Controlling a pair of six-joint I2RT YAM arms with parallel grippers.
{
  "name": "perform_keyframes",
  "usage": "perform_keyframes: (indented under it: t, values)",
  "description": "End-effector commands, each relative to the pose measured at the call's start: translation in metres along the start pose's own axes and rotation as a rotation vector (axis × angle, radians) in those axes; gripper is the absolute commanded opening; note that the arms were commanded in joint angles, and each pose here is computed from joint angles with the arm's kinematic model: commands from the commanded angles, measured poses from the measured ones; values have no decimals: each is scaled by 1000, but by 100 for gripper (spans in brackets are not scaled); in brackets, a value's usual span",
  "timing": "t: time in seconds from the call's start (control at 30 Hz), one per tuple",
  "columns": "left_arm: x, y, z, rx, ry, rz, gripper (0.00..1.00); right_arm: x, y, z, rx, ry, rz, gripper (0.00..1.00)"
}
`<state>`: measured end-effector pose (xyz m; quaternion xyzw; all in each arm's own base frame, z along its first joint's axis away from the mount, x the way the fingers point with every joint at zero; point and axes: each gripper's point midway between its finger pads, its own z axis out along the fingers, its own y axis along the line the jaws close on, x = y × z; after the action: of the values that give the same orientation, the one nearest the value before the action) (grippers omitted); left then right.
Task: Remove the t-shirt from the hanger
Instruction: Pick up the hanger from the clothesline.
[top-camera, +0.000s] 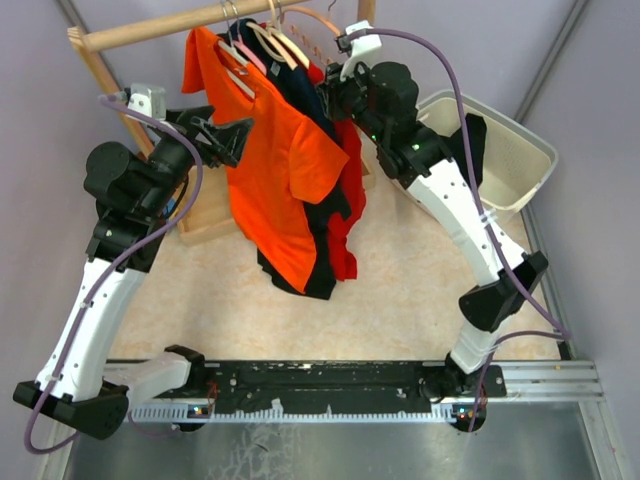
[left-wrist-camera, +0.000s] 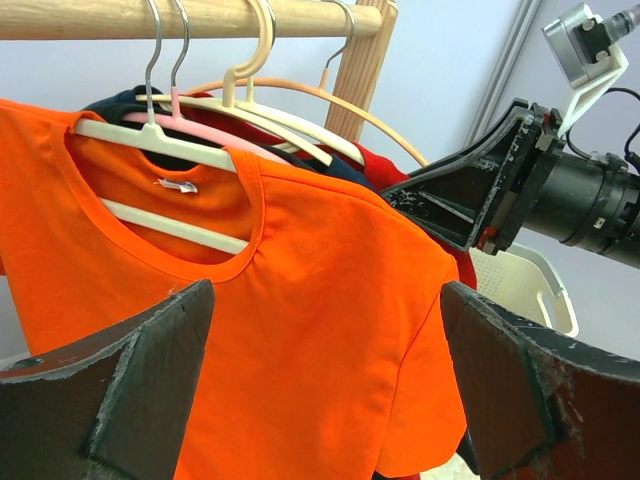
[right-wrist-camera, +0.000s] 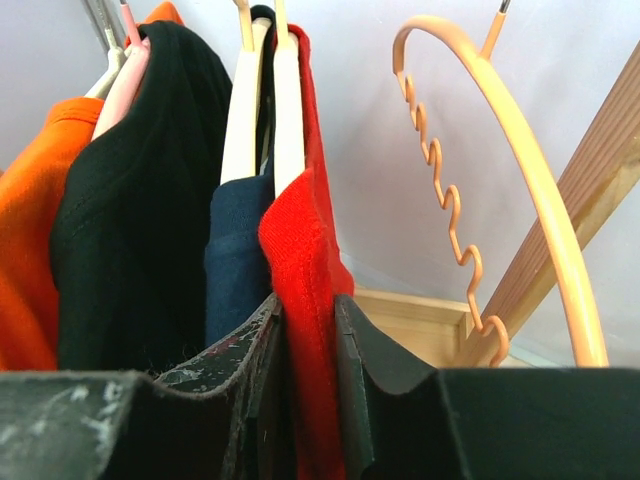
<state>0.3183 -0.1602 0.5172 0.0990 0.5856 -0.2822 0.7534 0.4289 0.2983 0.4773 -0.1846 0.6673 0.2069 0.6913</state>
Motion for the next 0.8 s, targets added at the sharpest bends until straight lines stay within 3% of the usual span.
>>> perform_keyframes:
  t: [0.0, 0.4, 0.53, 0.67, 0.77]
  values:
    - [-14, -1, -4, 2, -45, 11, 99, -32, -3, 0, -6, -83, -5, 26]
    - [-16, -2, -2, 8, -46, 8, 99, -36, -2, 11, -23, -93, -5, 30]
    - [-16, -2, -2, 7, -47, 6, 99, -36, -2, 13, -28, -90, -4, 22]
    - [-14, -2, -1, 9, -43, 5, 99, -40, 0, 10, -42, -108, -3, 2]
    - [-14, -3, 1, 15, -44, 0, 99, -47, 1, 5, -51, -156, -6, 0]
